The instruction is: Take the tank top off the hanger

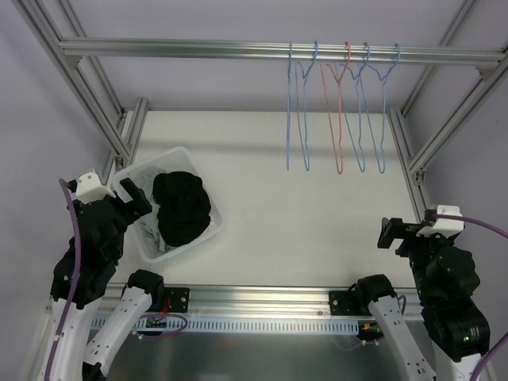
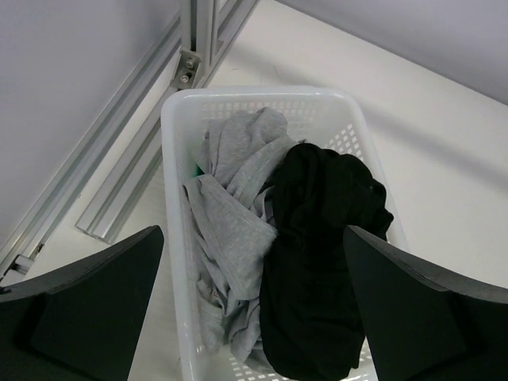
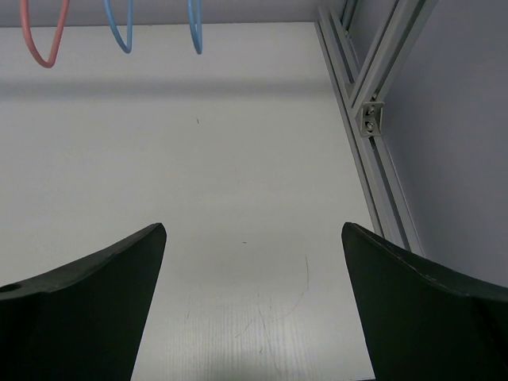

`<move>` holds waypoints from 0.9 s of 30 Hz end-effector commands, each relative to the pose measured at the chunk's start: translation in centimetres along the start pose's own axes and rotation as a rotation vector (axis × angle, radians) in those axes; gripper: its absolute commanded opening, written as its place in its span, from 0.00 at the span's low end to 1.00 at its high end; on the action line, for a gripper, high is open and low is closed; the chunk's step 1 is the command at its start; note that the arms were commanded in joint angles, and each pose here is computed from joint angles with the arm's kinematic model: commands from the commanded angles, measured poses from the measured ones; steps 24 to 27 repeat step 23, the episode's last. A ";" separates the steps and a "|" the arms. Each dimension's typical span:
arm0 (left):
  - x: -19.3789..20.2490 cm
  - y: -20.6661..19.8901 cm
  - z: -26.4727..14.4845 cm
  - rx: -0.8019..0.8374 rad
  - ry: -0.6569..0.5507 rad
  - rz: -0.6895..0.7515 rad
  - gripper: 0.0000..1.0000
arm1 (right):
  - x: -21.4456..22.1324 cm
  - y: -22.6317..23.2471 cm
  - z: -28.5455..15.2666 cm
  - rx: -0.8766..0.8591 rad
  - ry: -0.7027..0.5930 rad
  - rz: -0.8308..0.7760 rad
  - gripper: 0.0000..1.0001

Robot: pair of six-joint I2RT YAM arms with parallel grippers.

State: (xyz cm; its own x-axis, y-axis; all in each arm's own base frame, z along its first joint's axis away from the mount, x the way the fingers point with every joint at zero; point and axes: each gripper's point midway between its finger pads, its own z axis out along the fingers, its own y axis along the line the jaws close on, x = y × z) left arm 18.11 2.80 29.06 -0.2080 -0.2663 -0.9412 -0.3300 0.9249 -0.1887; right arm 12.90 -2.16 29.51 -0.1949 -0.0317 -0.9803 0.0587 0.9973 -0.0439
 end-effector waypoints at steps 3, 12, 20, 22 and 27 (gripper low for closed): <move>1.0 -1.4 1.6 0.043 0.051 0.008 0.99 | -1.6 -1.3 0.8 0.099 -0.054 0.068 1.00; 1.1 -1.0 1.5 0.042 0.028 0.012 0.99 | -1.6 -1.5 1.4 0.122 -0.049 0.063 1.00; 1.4 -1.4 1.7 0.057 0.045 0.021 0.99 | -2.3 -2.2 1.6 0.167 -0.037 0.057 0.99; 1.3 -1.4 1.7 0.059 0.042 0.019 0.99 | -2.1 -2.1 2.0 0.177 -0.019 0.063 0.99; 1.3 -1.4 1.7 0.061 0.041 0.019 0.99 | -2.1 -2.0 2.1 0.172 -0.013 0.056 1.00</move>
